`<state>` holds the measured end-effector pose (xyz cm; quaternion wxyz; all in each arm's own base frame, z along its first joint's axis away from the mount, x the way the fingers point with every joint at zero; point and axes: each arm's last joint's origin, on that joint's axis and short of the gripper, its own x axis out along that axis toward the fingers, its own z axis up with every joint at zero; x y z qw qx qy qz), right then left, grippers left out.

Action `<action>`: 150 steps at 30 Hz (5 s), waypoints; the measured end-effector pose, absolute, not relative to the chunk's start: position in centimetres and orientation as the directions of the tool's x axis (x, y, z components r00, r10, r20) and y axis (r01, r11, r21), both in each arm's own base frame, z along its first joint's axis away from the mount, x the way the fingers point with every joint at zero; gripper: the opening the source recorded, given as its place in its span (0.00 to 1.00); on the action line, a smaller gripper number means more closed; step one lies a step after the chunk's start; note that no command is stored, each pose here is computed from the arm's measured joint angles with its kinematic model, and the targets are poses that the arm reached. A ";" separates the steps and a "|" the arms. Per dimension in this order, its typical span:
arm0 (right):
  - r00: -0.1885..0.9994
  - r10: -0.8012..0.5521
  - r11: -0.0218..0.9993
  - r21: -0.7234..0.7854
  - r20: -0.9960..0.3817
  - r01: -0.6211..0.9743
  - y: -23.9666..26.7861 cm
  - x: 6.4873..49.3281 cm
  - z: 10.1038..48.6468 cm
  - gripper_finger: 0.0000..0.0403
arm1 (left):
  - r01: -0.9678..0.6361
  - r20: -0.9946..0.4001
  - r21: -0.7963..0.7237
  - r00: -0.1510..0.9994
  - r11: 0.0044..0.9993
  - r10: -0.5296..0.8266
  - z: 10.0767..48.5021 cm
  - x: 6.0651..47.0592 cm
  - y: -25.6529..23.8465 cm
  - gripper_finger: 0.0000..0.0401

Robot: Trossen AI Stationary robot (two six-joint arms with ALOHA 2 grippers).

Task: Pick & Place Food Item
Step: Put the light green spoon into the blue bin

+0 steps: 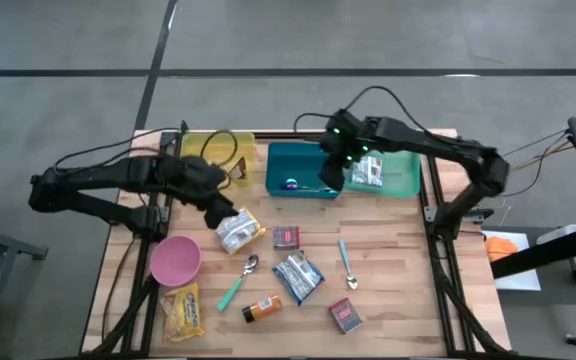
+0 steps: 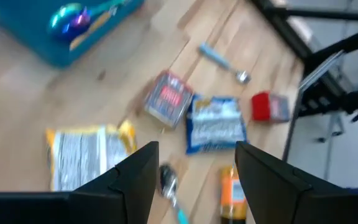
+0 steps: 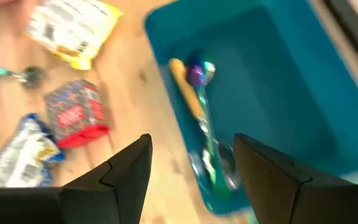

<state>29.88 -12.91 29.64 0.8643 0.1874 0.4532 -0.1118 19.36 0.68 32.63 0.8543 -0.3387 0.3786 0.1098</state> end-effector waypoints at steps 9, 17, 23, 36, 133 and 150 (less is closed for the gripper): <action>0.589 -0.238 0.861 0.114 -0.772 0.497 -8.5 24.2 31.8 0.55 | -0.541 -0.847 -0.401 0.527 0.739 -0.074 30.3 20.2 -3.1 0.54; 0.643 -0.263 0.783 0.230 -0.719 0.578 -6.7 21.0 31.1 0.55 | -0.523 -0.931 -0.315 0.331 0.792 -0.153 26.4 23.7 -5.1 0.54; 0.627 -0.309 0.731 0.243 -0.715 0.638 -5.9 19.8 30.3 0.55 | -0.601 -0.956 -0.271 0.262 0.751 -0.135 24.6 24.6 -6.1 0.54; 0.682 -0.235 0.791 0.272 -0.692 0.548 -5.4 19.6 30.9 0.55 | -0.689 -0.975 -0.212 0.199 0.693 -0.100 20.7 26.5 -10.3 0.54; 0.800 0.012 0.910 0.339 -0.599 0.240 -4.6 19.7 29.0 0.55 | -0.675 -0.907 -0.146 0.383 0.724 0.174 30.7 34.8 2.0 0.05; 0.816 -0.111 0.857 0.361 -0.568 0.368 -4.8 19.2 29.8 0.55 | -0.476 -0.799 -0.013 0.534 0.879 0.277 31.4 33.8 15.9 0.05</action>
